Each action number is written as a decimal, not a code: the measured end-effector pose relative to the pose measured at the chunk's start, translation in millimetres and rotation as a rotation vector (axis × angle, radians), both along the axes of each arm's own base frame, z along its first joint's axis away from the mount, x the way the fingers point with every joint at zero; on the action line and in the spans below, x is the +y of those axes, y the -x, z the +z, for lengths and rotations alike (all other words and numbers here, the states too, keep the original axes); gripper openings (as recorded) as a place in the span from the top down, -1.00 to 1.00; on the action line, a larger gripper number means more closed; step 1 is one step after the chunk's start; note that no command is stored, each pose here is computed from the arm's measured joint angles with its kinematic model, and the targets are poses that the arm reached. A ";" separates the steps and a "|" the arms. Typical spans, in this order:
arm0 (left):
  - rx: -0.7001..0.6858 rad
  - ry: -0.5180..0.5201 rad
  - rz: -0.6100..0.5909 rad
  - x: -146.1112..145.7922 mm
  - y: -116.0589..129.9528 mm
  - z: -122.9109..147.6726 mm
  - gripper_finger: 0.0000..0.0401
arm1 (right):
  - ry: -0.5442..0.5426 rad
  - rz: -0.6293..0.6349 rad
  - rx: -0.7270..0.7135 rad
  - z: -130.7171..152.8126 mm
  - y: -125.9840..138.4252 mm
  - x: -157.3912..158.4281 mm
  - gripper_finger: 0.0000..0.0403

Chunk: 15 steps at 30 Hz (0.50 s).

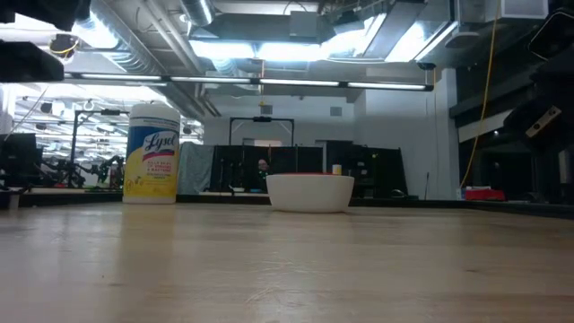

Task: Nest bowls inside each other
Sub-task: Stack the light blue bowl on the red bowl

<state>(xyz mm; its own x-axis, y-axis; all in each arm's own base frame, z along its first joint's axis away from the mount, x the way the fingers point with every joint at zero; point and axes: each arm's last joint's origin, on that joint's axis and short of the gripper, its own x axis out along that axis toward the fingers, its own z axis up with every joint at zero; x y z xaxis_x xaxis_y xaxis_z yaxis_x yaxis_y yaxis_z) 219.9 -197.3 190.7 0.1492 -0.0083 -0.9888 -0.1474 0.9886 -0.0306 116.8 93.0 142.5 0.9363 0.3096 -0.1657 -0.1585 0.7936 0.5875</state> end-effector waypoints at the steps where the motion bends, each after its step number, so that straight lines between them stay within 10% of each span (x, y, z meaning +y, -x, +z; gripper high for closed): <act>1: 0.000 -0.003 0.003 0.2 0.1 -0.7 0.29 | 0.000 -0.001 0.000 0.0 0.0 0.0 0.85; 7: 0.039 -0.063 0.102 11.5 2.2 -22.9 0.36 | 0.000 -0.016 0.000 -0.1 -0.1 -0.4 0.85; 15: -0.120 0.110 0.153 46.5 -42.1 -36.2 0.97 | -0.008 -0.027 -0.001 0.2 -0.3 -0.7 0.85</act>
<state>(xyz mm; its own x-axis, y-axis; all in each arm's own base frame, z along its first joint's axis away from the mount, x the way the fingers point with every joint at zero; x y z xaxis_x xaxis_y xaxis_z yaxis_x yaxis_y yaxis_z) 262.0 -150.8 154.5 0.2738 -0.0831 -0.9582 -0.2840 0.9449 -0.1631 117.1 92.3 142.7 0.9446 0.2853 -0.1621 -0.1376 0.7930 0.5935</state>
